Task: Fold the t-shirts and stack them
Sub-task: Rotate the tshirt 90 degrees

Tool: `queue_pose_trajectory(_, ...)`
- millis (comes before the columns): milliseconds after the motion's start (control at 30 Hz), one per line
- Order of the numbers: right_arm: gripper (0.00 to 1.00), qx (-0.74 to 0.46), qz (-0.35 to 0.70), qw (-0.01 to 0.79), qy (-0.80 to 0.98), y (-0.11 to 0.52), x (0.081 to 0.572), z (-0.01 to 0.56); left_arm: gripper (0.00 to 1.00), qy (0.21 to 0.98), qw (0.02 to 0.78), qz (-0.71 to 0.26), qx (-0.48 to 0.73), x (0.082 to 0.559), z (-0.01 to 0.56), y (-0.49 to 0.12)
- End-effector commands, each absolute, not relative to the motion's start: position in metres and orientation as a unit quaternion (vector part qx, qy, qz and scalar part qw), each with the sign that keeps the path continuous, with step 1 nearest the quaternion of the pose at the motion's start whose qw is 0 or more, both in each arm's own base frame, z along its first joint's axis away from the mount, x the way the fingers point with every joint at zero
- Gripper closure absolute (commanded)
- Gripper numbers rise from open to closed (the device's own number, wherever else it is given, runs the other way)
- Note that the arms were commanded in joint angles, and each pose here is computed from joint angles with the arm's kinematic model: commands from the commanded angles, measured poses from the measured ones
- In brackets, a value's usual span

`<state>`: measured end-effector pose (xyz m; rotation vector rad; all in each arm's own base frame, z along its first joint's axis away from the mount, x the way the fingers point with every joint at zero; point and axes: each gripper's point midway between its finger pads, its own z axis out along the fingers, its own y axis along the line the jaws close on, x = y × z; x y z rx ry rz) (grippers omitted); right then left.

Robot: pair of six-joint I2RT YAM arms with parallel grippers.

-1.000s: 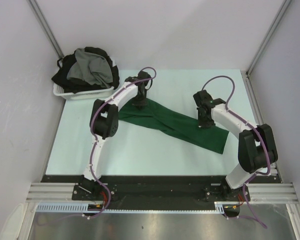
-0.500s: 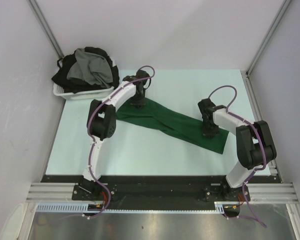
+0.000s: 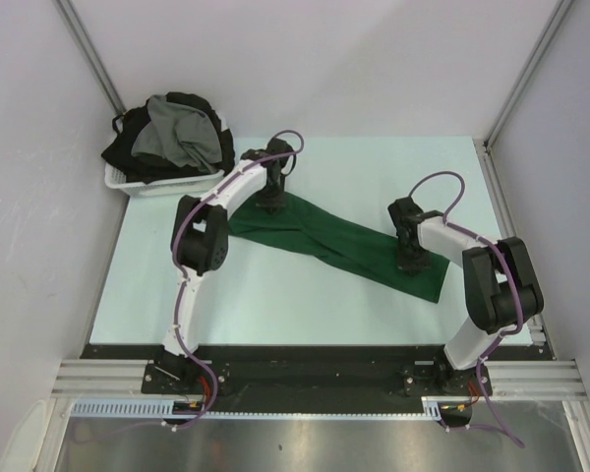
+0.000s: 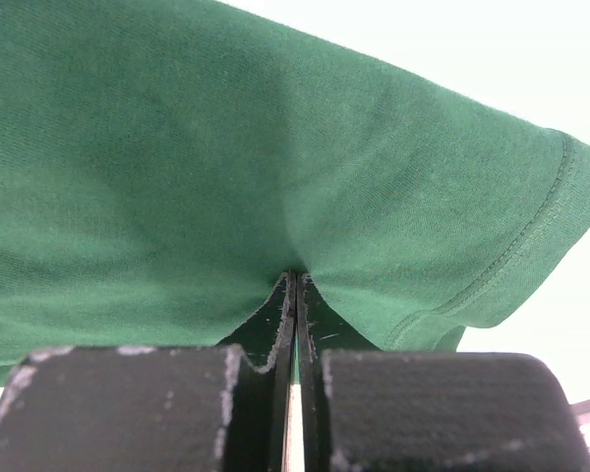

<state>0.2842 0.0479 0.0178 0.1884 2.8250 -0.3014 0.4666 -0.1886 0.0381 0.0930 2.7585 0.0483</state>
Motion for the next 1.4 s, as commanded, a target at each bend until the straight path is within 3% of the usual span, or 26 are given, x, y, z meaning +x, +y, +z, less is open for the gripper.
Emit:
queue_pose_trajectory(0,1.0,0.071,-0.089,0.148,0.982,0.056,0.28,0.013,1.0,0.982,0.186,-0.006,0.034,0.473,0.033,-0.194)
queue_pose_trajectory(500,1.0,0.057,-0.06,0.139,0.987,0.073,0.265,0.009,1.0,0.988,0.138,-0.065,0.014,0.474,-0.008,-0.213)
queue_pose_trajectory(1367,1.0,0.046,-0.026,0.126,0.991,0.105,0.233,0.006,1.0,0.986,0.151,-0.072,0.014,0.493,-0.009,-0.213)
